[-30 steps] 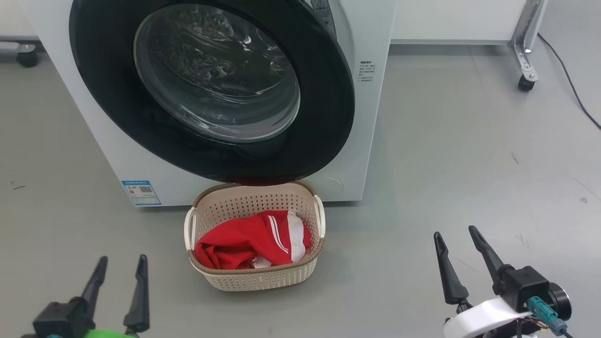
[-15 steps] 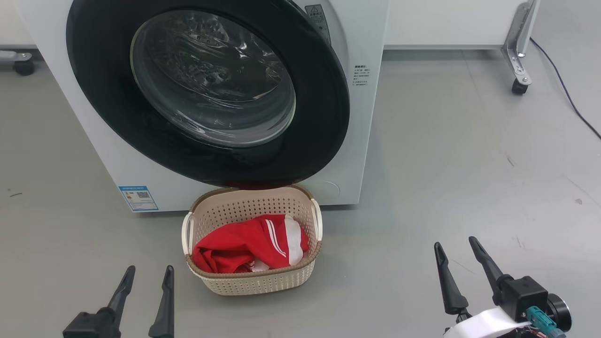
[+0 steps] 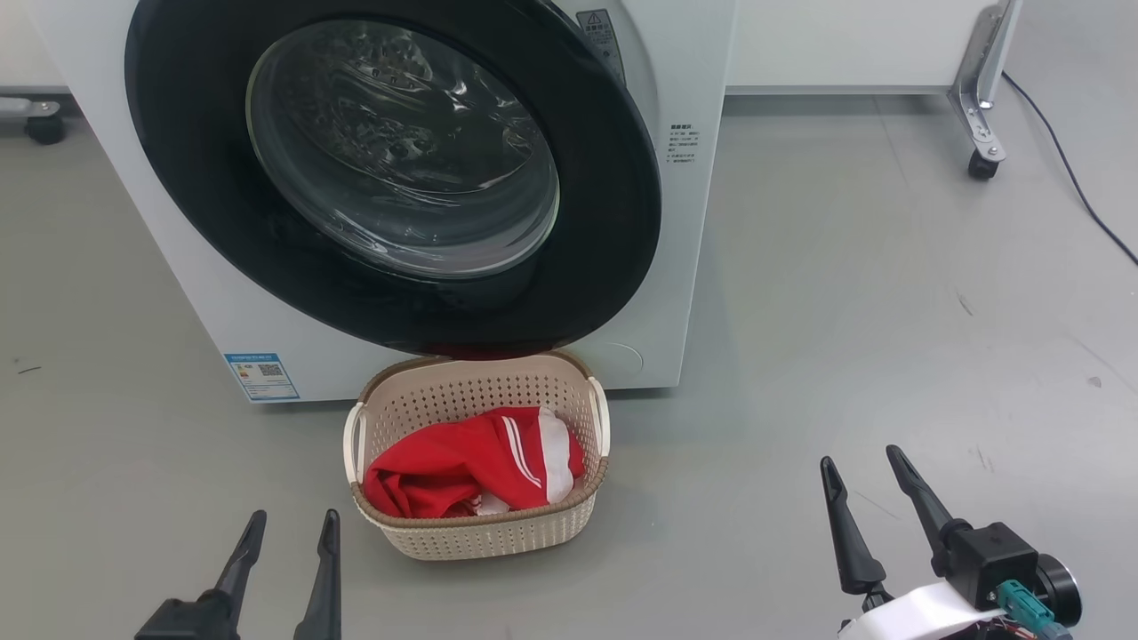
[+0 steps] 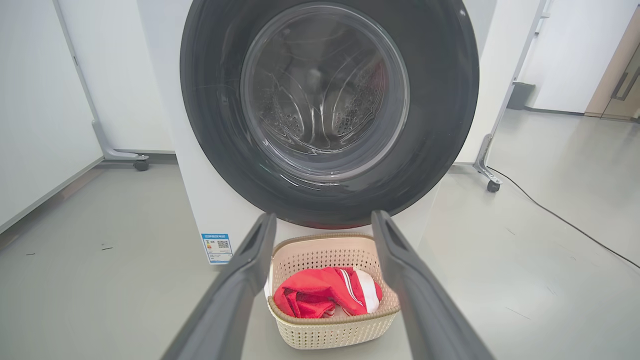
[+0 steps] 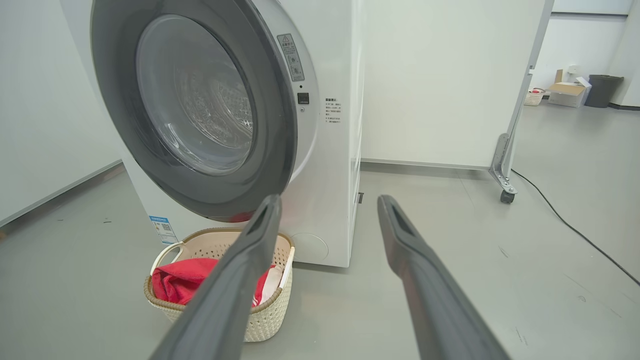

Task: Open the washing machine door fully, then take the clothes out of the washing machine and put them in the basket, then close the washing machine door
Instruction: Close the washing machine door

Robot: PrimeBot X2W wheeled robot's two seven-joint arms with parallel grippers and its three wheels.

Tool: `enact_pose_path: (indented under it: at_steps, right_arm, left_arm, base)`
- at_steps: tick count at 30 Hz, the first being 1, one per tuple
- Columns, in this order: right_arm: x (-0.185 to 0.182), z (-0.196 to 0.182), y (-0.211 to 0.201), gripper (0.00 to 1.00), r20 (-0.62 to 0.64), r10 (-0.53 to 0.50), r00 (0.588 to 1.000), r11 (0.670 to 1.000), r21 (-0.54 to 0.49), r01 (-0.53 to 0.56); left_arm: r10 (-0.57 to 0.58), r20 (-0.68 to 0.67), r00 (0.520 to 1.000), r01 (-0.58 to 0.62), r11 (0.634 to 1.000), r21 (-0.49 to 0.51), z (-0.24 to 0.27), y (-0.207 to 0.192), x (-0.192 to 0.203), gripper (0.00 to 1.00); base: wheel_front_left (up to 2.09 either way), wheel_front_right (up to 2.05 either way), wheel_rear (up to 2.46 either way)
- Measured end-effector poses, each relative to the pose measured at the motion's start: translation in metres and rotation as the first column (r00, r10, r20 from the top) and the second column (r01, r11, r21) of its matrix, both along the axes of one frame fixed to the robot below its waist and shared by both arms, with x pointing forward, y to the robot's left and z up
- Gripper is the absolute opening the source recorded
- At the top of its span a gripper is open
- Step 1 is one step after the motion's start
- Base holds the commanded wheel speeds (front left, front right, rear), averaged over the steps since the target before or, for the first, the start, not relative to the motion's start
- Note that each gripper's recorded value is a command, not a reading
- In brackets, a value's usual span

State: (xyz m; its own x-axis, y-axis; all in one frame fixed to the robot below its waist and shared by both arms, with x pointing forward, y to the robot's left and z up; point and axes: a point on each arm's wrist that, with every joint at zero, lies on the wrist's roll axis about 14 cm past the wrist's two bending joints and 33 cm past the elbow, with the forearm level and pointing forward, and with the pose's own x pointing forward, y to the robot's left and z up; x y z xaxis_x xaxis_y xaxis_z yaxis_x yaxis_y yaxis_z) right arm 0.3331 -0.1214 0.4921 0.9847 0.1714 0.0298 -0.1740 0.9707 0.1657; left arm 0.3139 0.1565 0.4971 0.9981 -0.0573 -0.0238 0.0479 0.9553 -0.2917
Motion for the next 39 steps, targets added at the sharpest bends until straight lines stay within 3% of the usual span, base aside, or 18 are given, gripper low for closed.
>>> enact_pose_path:
  at_steps: [9, 10, 12, 39]
  right_arm:
    - [0.0, 0.003, 0.0, 1.0, 0.009, -0.001, 1.0, 1.0, 0.001, 0.001]
    - [0.0, 0.004, 0.0, 0.71, 0.011, -0.002, 1.0, 1.0, 0.002, 0.002]
    - [0.0, 0.004, -0.001, 0.0, 0.012, -0.004, 1.0, 1.0, 0.002, 0.004]
    - [0.018, 0.009, 0.003, 0.0, 0.015, 0.057, 0.998, 0.997, -0.051, -0.056]
  left_arm:
    - [-0.005, 0.007, 1.0, 0.005, 1.0, 0.015, 0.001, -0.003, 0.0, 1.0]
    - [-0.006, 0.008, 1.0, 0.006, 1.0, 0.017, 0.001, -0.003, 0.0, 1.0]
    - [-0.005, 0.009, 1.0, 0.005, 1.0, 0.02, 0.002, -0.003, 0.0, 1.0]
    - [0.029, 0.014, 0.999, -0.029, 0.999, 0.032, 0.004, -0.004, -0.004, 1.0]
  base:
    - [0.0, 0.0, 0.0]
    - [0.0, 0.0, 0.0]
    - [0.0, 0.0, 0.0]
    - [0.0, 0.0, 0.0]
